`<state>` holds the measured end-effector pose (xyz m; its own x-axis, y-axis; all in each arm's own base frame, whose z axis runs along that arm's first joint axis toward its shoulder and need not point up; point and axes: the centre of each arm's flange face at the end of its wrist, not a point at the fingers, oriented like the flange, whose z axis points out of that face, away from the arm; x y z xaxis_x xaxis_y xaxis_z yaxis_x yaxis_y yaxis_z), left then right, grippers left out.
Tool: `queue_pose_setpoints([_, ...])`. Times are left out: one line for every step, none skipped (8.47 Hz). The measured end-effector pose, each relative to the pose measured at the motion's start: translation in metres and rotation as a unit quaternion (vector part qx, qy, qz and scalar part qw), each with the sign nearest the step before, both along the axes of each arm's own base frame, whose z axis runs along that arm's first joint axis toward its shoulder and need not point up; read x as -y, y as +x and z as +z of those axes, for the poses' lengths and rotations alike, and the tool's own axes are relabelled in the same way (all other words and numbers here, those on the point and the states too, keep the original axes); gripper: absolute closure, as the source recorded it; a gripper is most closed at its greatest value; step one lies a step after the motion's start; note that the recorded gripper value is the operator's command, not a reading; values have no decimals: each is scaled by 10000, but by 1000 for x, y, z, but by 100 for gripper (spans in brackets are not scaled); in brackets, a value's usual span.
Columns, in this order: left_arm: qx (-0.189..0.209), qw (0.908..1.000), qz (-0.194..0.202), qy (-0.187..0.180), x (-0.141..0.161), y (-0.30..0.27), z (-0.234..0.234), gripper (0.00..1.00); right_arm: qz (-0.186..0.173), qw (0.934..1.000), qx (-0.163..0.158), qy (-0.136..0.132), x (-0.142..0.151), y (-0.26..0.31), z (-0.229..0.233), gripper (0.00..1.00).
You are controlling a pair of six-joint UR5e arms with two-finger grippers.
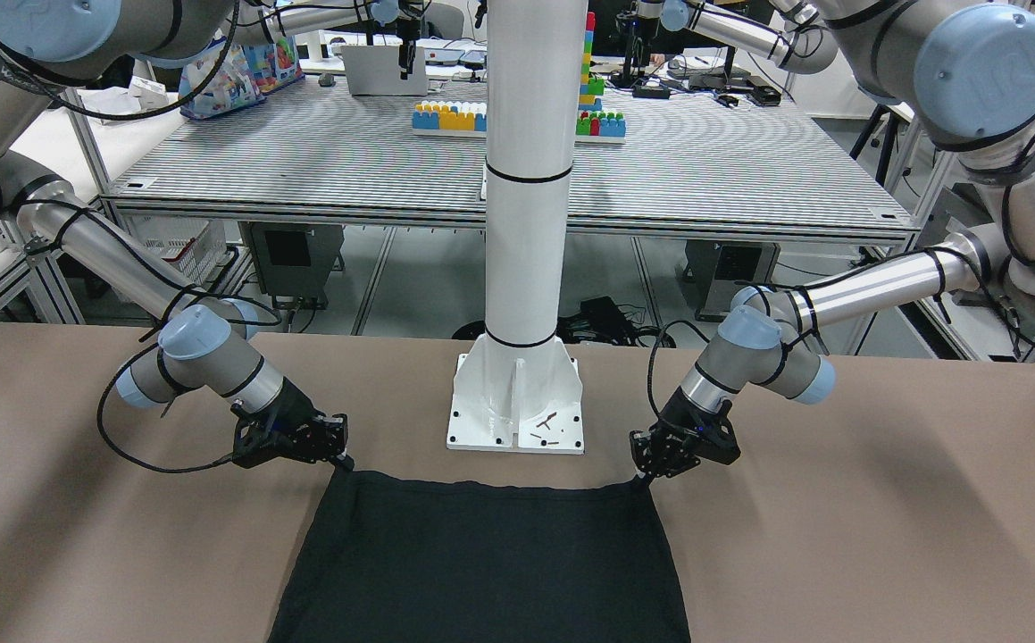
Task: Fold clothes
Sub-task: 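Grasp the hem corners with both grippers, then lift the hem with both grippers and fold it toward the collar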
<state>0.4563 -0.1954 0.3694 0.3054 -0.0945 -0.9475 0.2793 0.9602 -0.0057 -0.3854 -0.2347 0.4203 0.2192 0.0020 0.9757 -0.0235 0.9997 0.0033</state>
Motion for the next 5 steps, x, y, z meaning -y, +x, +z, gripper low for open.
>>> queue_pose_setpoints([-121, 9999, 74, -13, -2, -7, -12, 100, -13, 10000, 54, 11, -1, 3, -6, 100])
queue_pose_setpoints([-245, 9995, 192, -37, -3, -16, -23, 100, -114, 9998, 143, 9, -3, 10, -15, 100])
queue_pose_setpoints([-359, 9985, 404, -30, -3, -28, -35, 100, -298, 9992, 250, -34, -2, 23, -25, 100])
queue_pose_setpoints([-439, 9967, 676, 98, 1, -38, -44, 100, -481, 9980, 382, -179, 1, 40, -35, 100])
queue_pose_setpoints([-566, 9941, 892, 243, 2, -49, -58, 100, -637, 9950, 621, -457, -1, 60, -50, 100])
